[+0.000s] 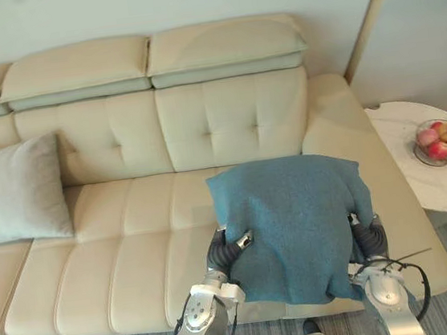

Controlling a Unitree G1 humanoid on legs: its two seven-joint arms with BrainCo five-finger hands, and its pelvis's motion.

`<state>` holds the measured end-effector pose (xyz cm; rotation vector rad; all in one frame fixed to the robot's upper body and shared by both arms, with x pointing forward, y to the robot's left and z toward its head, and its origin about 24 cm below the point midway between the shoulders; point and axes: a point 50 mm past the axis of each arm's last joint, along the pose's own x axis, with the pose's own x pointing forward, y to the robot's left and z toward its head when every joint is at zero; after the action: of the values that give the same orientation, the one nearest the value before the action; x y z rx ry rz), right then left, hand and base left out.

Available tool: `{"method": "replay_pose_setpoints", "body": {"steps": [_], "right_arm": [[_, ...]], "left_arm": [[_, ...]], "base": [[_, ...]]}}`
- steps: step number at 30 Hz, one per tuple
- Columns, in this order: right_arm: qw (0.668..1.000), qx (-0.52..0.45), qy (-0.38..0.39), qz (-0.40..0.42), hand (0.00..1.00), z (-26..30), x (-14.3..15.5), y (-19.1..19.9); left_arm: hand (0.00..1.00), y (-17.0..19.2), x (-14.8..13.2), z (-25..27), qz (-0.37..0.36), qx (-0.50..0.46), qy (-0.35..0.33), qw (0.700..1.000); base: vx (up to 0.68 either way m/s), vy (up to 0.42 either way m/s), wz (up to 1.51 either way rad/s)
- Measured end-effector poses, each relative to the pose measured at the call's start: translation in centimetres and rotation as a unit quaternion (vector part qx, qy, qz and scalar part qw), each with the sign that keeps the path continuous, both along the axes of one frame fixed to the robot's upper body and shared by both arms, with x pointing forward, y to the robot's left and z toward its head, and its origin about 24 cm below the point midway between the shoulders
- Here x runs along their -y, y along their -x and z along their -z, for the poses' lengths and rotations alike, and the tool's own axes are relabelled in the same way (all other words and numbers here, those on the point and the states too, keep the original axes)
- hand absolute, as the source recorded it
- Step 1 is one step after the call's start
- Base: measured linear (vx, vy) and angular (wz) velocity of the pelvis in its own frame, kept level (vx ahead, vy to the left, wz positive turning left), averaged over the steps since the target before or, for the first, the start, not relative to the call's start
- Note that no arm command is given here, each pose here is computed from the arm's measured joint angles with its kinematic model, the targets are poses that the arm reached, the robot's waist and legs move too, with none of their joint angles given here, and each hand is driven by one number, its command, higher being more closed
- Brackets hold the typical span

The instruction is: Pick up cushions and gather them together orderly.

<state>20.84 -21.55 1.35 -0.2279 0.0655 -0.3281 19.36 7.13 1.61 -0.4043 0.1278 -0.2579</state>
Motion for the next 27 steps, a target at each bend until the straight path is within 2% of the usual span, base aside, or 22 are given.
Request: {"method": "replay_pose_setpoints", "body": {"steps": [7,15,21,24,25,27], "right_arm": [[1.0,0.022,0.007,-0.012,1.0,-1.0,-0.3,-1.8],[0.99,0.131,0.028,-0.053,1.0,-6.8,-2.8,-8.2],[0.965,0.251,0.057,-0.049,1.0,-15.0,-3.4,-12.5],[0.942,0.325,0.066,-0.045,1.0,-21.2,-4.3,-14.7],[0.929,0.36,0.071,-0.038,1.0,-25.1,-4.7,-15.8],[0.919,0.386,0.076,-0.03,1.0,-27.9,-4.9,-16.1]], "left_arm": [[1.0,-1.2,-0.3,-1.1,-0.013,0.037,-0.027,0.999],[1.0,-5.5,-1.7,-5.9,-0.089,0.14,-0.036,0.985],[1.0,-9.3,-1.7,-12.7,-0.127,0.259,-0.026,0.957],[1.0,-11.8,-2.3,-17.4,-0.164,0.326,-0.024,0.931],[1.0,-13.1,-2.5,-20.6,-0.187,0.362,-0.023,0.913],[1.0,-13.9,-2.5,-23.1,-0.203,0.387,-0.02,0.899]], "base": [[-0.07,-0.029,-0.3],[-0.12,-0.043,0.16],[-0.04,-0.002,0.32],[-0.04,0.019,0.23],[-0.05,0.017,0.21],[-0.07,0.021,0.18]]}}
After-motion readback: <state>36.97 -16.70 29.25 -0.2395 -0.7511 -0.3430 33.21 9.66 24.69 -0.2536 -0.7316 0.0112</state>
